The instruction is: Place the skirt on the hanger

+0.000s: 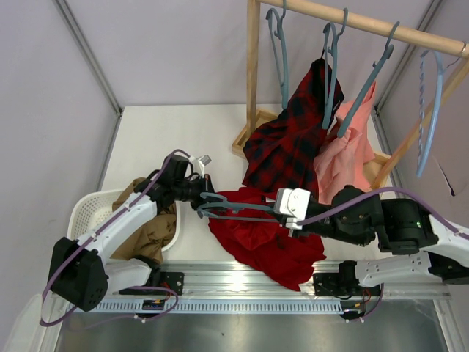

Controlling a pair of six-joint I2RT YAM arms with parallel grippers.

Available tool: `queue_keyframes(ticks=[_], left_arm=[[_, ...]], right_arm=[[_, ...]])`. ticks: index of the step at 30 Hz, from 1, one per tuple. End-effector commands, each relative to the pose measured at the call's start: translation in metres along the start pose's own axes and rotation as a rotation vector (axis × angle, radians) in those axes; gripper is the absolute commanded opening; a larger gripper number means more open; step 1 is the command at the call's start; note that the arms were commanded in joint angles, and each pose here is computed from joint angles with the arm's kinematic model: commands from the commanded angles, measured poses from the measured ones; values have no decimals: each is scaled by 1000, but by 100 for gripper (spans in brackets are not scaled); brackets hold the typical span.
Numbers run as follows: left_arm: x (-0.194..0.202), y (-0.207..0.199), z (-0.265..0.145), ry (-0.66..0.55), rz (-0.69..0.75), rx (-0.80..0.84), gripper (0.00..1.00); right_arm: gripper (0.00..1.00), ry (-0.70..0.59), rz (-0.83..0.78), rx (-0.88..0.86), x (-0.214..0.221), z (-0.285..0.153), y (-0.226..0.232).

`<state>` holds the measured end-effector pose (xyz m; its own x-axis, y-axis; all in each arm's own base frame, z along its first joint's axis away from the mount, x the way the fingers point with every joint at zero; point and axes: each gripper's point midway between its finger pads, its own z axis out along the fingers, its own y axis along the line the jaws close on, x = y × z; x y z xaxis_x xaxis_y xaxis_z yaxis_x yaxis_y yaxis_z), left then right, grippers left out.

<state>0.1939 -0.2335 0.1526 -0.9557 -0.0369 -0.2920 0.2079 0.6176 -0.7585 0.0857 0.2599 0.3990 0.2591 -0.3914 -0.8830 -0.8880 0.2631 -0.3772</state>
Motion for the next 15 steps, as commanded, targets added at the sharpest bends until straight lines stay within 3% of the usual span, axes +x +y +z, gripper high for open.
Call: queue_keyframes(ticks=[1,6,15], left_arm=[[1,-14,-6,19,-34,47,0],[2,-13,-7,21,-34,40,0],[3,-15,-8,21,-35,44,0]], right_arm=[[0,76,-75,73,12,0,-15],[0,104,-110,92,20,-3,-18],[0,-2,-194,111,6,-10,-24]])
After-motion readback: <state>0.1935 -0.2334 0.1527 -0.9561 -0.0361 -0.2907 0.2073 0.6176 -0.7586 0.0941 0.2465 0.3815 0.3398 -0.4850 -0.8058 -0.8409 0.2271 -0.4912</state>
